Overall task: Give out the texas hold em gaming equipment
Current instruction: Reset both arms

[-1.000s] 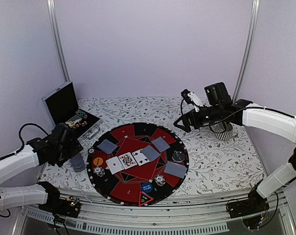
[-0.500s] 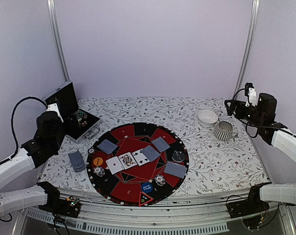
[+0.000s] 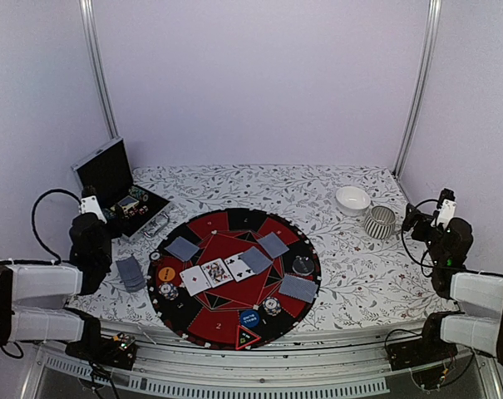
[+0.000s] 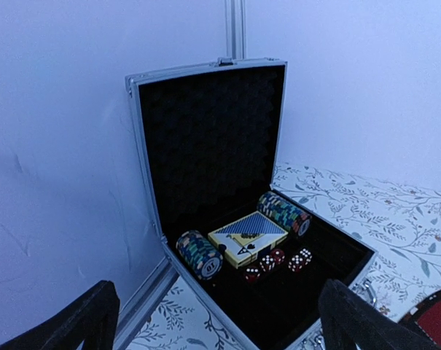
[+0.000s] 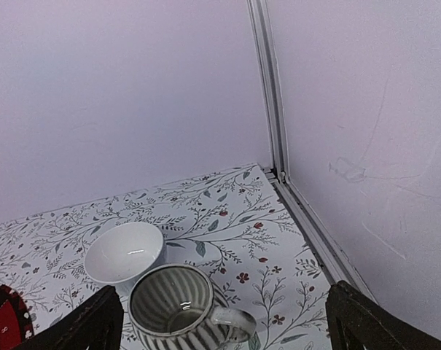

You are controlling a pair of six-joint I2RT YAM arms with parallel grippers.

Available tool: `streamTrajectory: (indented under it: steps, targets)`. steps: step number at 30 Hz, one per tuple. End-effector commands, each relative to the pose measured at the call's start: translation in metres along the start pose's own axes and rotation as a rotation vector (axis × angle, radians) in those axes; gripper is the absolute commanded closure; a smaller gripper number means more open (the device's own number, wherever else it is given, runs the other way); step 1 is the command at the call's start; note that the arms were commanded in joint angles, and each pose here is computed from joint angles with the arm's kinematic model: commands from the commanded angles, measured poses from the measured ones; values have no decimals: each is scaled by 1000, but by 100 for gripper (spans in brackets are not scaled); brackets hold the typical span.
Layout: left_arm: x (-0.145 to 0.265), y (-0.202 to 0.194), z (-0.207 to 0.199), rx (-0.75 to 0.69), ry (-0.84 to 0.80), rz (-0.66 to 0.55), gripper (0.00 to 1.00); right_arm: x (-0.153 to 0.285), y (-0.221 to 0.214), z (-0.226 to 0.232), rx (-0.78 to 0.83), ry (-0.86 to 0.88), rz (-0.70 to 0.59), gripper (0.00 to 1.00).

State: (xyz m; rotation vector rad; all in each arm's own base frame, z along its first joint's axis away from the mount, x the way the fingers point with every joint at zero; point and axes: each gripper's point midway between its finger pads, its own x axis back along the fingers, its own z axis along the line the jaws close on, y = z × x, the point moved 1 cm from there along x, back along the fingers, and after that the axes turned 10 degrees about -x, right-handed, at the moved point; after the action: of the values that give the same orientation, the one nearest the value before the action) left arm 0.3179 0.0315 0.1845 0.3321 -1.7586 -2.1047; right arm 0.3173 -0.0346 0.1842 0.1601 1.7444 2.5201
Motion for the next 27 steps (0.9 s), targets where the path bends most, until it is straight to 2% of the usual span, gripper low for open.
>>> streamTrajectory:
  steps: [1, 7, 12, 16, 18, 21, 23, 27]
  targets:
    - [1, -2, 5, 60, -6, -88, 2, -5, 18, 2, 14, 14, -119, 1]
    - [9, 2, 7, 47, -19, -188, 2, -12, -4, 7, 25, 83, -96, 1]
    - [2, 7, -15, -51, -85, -285, 2, -16, -13, 20, 96, 175, -84, 1]
    - [2, -5, -23, -34, -201, -250, 2, -16, -20, 29, 132, 254, -115, 1]
    - [-5, -4, -19, -37, -169, -276, 2, -27, -30, 28, 135, 248, -49, 1]
    - [-18, -11, -43, -82, -264, -190, 2, -42, -39, 35, 145, 286, 26, 1]
    - [-25, -10, -42, -92, -245, -198, 2, -47, -39, 35, 145, 281, 34, 1]
    - [-35, -16, -37, -72, -210, -140, 2, -46, -38, 33, 146, 269, 28, 1]
